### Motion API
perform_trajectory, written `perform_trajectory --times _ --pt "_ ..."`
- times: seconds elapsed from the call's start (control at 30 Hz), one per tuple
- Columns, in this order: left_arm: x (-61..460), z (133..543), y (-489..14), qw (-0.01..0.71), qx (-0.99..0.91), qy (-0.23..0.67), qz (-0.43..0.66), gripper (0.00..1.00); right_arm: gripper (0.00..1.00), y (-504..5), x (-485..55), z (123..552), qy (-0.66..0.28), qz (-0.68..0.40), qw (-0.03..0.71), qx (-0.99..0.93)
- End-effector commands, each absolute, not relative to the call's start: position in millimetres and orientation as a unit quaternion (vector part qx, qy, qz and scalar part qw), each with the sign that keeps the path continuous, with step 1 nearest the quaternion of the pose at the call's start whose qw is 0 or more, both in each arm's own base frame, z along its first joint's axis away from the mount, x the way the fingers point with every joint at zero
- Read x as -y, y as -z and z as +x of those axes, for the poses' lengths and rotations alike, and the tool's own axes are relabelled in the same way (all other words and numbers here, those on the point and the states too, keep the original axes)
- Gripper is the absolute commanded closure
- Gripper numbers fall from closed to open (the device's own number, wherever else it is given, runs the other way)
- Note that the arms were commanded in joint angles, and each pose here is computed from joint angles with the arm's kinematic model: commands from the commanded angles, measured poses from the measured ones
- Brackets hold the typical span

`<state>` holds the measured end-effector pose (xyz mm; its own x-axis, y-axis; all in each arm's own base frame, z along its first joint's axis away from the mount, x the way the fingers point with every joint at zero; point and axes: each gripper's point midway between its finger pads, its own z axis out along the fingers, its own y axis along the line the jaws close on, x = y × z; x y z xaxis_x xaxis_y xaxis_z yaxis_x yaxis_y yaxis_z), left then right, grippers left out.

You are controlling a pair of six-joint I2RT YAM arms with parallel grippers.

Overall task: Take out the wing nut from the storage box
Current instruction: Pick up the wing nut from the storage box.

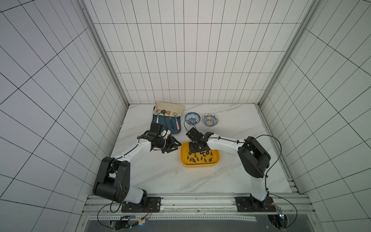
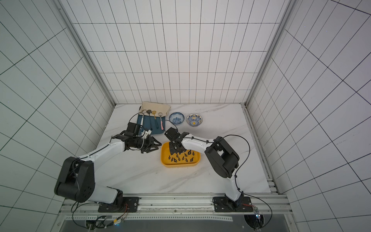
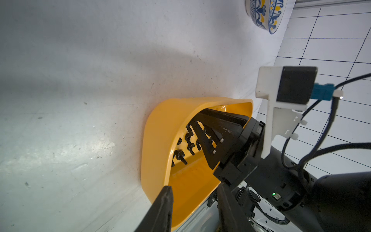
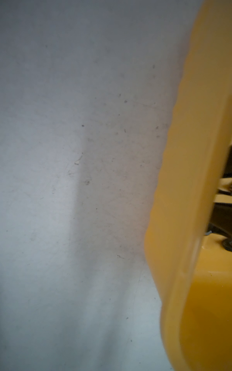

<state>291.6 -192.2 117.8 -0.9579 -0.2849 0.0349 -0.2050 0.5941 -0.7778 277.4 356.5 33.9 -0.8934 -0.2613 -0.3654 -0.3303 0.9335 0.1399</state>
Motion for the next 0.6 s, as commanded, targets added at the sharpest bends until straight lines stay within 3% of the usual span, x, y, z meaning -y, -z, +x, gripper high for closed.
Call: perform_trajectory --times 0.0,0.13,0.4,0.57 --pt "193.6 296.4 -125.4 0.058 -0.89 0.435 -0.123 0.6 0.76 -30.3 -356.7 279.0 -0.088 -0.147 0.166 -0.971" --pt "192.9 295.7 -125.8 0.06 -0.89 0.435 -0.123 0.6 0.77 -27.7 -355.5 277.9 -0.086 -0.146 0.163 -0.972" --pt "192.3 295.6 -123.0 0.058 -0.891 0.433 -0.126 0.6 0.94 -25.0 -353.6 276.2 -0.085 -0.147 0.164 -0.972" --pt "192.7 296.1 -124.0 0.059 -0.89 0.434 -0.125 0.6 0.98 -29.3 -351.9 275.7 -0.084 -0.147 0.17 -0.971"
